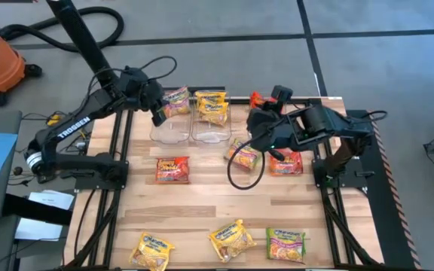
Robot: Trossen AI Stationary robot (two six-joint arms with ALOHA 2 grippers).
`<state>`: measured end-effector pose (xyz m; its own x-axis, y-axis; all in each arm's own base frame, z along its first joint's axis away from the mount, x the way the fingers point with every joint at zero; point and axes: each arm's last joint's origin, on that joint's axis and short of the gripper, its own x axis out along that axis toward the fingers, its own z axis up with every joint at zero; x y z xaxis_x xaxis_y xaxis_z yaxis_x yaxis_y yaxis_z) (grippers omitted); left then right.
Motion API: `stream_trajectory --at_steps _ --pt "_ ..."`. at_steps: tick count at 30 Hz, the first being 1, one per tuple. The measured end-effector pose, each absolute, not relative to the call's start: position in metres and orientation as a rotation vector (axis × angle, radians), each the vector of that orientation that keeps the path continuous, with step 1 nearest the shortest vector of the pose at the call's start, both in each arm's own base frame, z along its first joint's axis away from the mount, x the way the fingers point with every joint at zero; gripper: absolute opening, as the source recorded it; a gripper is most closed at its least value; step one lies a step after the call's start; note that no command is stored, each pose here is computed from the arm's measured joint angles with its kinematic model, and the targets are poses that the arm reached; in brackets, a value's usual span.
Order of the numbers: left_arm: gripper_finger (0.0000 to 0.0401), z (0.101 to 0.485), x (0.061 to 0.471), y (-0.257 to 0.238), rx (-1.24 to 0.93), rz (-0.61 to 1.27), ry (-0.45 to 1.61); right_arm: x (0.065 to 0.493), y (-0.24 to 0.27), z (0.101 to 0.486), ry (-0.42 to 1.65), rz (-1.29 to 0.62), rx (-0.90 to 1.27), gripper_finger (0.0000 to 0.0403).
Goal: Sort Maruchan noodles
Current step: Put the green noodle pack into the left transparent bin
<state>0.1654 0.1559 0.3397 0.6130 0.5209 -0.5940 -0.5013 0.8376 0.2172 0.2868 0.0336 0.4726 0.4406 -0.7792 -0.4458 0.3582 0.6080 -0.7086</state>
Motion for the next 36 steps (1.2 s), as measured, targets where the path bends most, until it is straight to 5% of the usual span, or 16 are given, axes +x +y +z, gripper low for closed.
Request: stream_trajectory --at_steps 25,36 --pt "0.0007 0.229 0.176 0.237 0.007 0.508 0.874 0.29 0.031 0.47 0.856 -0.732 -0.517 0.0103" --pt "0.0008 0.219 0.178 0.246 0.071 0.577 0.943 0.29 0.031 0.47 0.855 -0.731 -0.514 0.0103"
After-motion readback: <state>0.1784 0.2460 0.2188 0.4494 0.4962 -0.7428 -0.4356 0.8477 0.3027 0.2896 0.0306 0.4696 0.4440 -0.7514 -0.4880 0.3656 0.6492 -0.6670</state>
